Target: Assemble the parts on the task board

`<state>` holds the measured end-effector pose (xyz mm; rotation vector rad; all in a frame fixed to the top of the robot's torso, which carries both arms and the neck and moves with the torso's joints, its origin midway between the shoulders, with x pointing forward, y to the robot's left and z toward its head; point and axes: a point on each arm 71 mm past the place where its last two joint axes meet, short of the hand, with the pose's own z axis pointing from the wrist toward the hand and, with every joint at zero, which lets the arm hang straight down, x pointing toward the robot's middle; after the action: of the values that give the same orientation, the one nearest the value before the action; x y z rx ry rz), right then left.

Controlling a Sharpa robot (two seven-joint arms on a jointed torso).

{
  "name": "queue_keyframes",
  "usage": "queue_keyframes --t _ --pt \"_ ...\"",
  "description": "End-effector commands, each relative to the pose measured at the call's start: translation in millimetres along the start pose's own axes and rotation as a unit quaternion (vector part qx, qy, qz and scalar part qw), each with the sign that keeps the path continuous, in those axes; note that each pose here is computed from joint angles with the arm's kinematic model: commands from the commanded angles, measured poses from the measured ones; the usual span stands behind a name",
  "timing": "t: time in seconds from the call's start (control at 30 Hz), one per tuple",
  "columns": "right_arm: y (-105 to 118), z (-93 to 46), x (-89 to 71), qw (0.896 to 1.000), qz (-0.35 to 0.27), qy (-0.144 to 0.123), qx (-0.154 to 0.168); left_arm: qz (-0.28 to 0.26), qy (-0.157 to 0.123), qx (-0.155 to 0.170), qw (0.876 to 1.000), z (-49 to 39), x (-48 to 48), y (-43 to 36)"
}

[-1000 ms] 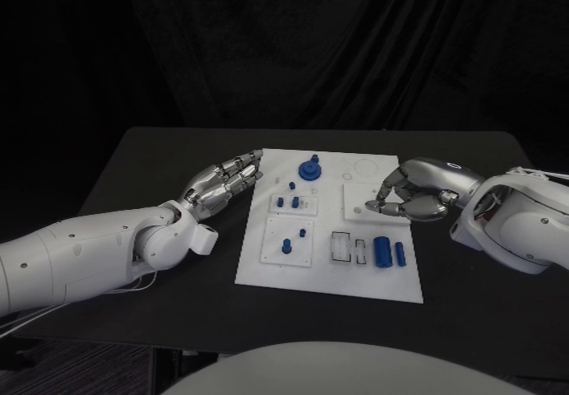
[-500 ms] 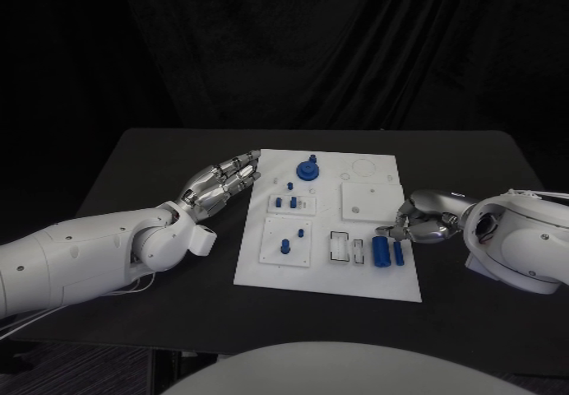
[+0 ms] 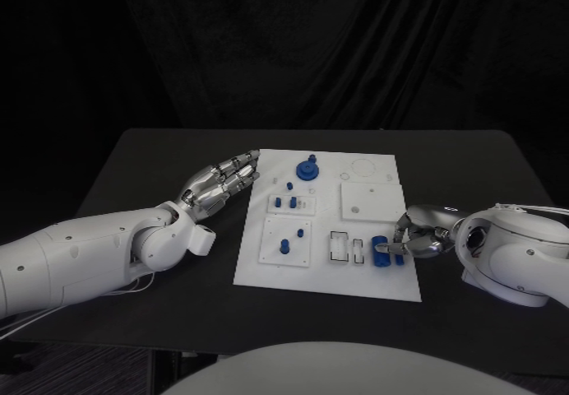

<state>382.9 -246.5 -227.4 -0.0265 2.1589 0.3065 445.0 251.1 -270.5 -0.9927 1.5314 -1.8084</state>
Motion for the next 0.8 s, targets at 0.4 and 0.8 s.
queue_keyframes --t 0.4,0.8 --pt "2.0 2.3 -1.1 0.999 -0.021 -0.03 0.009 -0.007 0.007 0.013 1.0 -0.2 0.7 -1.2" --pt "6.1 7.2 0.4 0.999 -0.021 -0.031 0.002 -0.008 0.009 0.011 1.0 -0.1 0.8 -0.4"
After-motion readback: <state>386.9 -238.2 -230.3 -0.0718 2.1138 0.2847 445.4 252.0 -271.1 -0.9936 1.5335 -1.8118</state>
